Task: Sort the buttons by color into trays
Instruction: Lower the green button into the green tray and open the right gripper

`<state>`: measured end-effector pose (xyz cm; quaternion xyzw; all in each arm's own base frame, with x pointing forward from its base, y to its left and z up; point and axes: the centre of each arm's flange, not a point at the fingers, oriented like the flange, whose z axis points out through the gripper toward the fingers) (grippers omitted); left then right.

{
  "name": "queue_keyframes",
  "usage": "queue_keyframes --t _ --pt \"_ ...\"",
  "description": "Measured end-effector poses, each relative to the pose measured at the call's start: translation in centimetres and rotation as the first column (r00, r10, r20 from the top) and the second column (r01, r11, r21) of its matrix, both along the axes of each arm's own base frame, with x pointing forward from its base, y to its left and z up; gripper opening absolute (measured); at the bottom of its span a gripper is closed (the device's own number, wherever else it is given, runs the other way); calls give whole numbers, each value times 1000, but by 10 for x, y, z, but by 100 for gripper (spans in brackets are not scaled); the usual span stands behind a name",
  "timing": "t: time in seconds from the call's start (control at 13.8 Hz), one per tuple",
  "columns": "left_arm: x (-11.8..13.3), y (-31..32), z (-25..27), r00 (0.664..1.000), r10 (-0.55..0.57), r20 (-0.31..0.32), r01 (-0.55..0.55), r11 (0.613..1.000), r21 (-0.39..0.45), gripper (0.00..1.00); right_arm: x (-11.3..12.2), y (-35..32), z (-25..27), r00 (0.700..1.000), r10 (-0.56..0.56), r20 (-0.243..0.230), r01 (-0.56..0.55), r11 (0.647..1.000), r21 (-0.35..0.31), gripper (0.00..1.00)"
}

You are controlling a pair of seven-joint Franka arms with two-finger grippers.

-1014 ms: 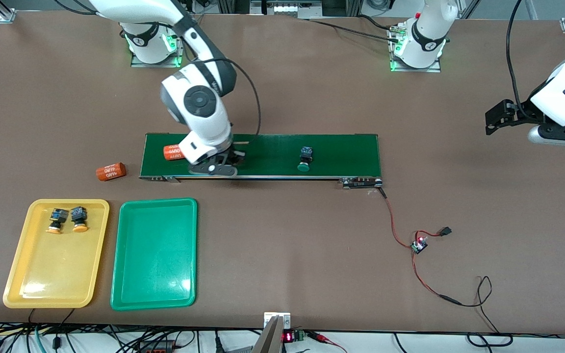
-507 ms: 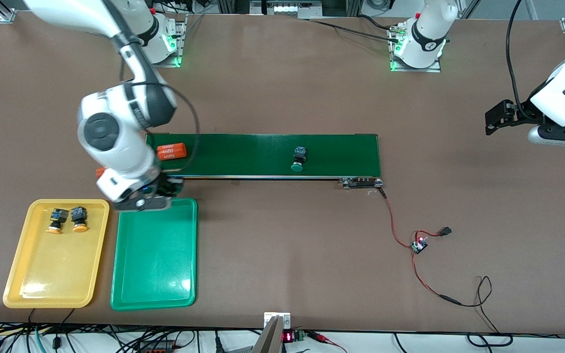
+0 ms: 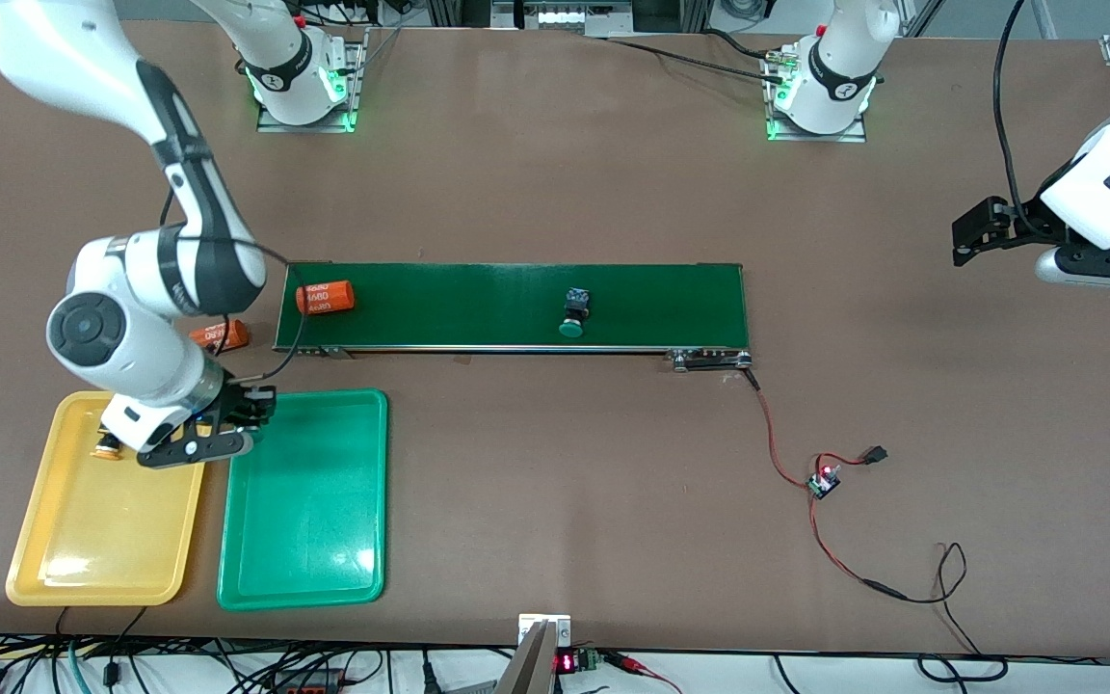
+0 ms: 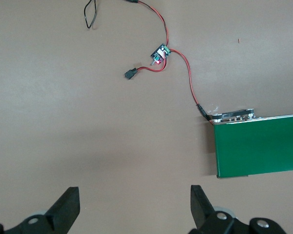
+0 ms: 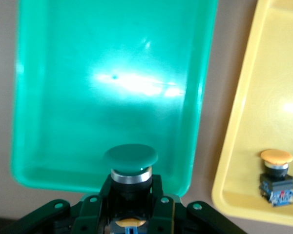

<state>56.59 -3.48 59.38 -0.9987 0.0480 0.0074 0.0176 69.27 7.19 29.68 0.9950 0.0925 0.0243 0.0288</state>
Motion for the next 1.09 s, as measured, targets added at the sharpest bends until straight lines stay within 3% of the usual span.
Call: queue_keyframes --t 0.36,0.94,1.01,1.09 --pt "0 0 0 1000 0 0 0 1000 0 100 6 -19 -57 1000 -18 -8 18 1000 4 33" --pt "0 0 0 1000 -1 0 1 1000 0 100 7 -17 -71 989 -148 -2 148 988 53 33" --pt "0 0 0 1000 -1 0 1 1000 0 100 7 -16 -72 987 -159 -6 159 985 65 37" --pt "0 0 0 1000 -1 0 1 1000 0 100 7 -16 -73 986 -164 -8 164 984 70 47"
